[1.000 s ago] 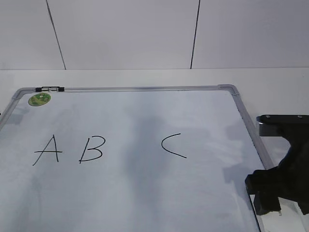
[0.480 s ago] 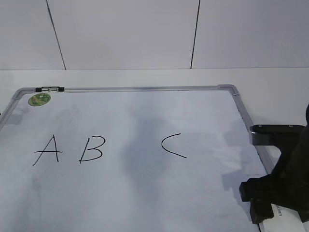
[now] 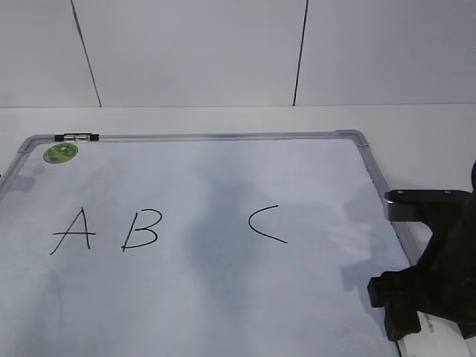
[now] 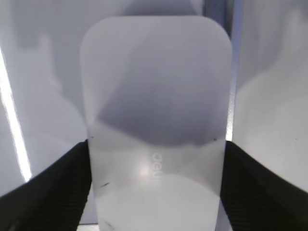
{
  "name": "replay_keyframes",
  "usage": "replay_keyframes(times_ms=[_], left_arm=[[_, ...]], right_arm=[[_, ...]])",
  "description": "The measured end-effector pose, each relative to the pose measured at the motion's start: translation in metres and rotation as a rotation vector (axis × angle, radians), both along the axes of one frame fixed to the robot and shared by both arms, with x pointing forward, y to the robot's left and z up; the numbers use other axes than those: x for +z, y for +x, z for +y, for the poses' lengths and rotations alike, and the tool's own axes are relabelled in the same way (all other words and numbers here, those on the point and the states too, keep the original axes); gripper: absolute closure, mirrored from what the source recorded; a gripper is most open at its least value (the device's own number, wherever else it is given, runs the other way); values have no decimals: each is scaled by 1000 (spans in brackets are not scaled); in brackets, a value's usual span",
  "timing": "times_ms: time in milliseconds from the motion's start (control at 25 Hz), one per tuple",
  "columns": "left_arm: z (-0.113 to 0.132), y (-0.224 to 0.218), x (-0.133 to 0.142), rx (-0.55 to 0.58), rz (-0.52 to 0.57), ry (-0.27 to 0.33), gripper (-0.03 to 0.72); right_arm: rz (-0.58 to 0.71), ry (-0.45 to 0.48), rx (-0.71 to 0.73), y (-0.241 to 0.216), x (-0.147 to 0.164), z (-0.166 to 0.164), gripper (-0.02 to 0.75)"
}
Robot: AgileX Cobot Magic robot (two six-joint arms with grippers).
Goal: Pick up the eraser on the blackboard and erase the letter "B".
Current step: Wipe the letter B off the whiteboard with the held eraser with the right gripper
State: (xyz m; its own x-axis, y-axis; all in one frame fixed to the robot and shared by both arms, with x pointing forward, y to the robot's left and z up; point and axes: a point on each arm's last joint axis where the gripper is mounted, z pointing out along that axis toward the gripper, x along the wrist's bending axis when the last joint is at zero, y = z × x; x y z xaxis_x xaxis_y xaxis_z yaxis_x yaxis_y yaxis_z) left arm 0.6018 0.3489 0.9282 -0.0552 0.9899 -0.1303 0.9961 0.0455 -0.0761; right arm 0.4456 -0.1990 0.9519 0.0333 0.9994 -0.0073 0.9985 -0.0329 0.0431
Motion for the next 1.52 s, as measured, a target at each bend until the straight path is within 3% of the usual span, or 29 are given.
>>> replay_keyframes(times_ms=[560,880,1520], left_arm=[[0,0,0,0,2,-1,622],[0,0,0,1,2,-2,622],[0,0,0,2,5,-5,622]], right_arm=[[27,-15,0,2,-8,1,149],[28,-21,6,2,-8,0,214],[22,-43,15,11,6,3,218]])
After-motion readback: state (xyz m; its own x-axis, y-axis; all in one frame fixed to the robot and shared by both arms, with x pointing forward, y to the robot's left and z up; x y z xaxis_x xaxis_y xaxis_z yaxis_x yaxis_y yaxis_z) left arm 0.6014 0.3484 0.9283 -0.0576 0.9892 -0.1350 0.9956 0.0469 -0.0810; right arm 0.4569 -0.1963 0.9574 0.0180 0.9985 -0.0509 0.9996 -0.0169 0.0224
